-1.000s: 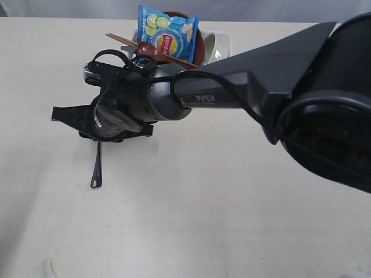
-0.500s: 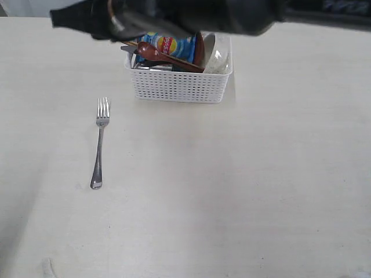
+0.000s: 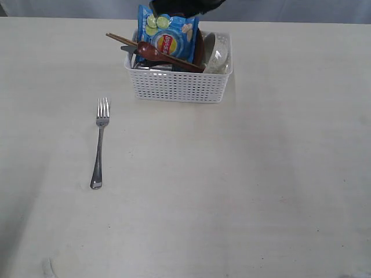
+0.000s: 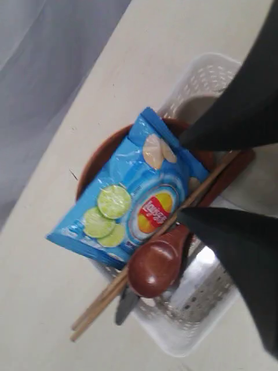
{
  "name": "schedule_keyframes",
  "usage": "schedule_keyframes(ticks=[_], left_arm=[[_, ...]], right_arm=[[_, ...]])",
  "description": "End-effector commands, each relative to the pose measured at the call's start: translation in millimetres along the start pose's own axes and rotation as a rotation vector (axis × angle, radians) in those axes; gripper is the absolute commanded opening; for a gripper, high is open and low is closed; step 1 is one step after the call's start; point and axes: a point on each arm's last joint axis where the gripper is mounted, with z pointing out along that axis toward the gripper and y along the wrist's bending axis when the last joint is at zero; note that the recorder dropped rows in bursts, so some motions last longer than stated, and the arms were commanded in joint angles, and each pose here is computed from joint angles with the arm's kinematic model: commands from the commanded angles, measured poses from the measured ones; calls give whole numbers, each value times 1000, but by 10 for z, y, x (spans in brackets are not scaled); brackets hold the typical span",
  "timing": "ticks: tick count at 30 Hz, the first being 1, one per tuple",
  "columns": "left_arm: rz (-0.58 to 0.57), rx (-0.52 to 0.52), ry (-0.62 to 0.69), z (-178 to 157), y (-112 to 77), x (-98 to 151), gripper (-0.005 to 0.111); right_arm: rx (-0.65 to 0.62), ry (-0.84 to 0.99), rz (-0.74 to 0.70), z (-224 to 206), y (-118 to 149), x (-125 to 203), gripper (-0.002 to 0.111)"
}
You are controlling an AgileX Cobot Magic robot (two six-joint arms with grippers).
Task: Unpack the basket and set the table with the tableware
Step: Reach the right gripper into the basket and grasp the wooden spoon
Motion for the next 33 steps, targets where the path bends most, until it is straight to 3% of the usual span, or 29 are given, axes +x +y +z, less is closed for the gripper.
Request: schedule_keyframes(ticks=[1,3,10,17,24,33], left_arm=[[2,4,-1,1,-1,8,0],[2,4,-1,1,-1,8,0],[2,4,-1,1,-1,8,0],[2,4,-1,1,-1,8,0],[2,4,-1,1,-1,8,0],[2,4,-1,1,-1,8,0]], right_arm=[[-55,31,-180,231,58,108,33],[-57,27,-190,328,75,113,34],[-65,75,-165,715,133,8,56],[-88,172,-235,994,242,-17,54],[-232,182,-317,1029,370,30,54],[-253,165,-308,1030,376,19,65]])
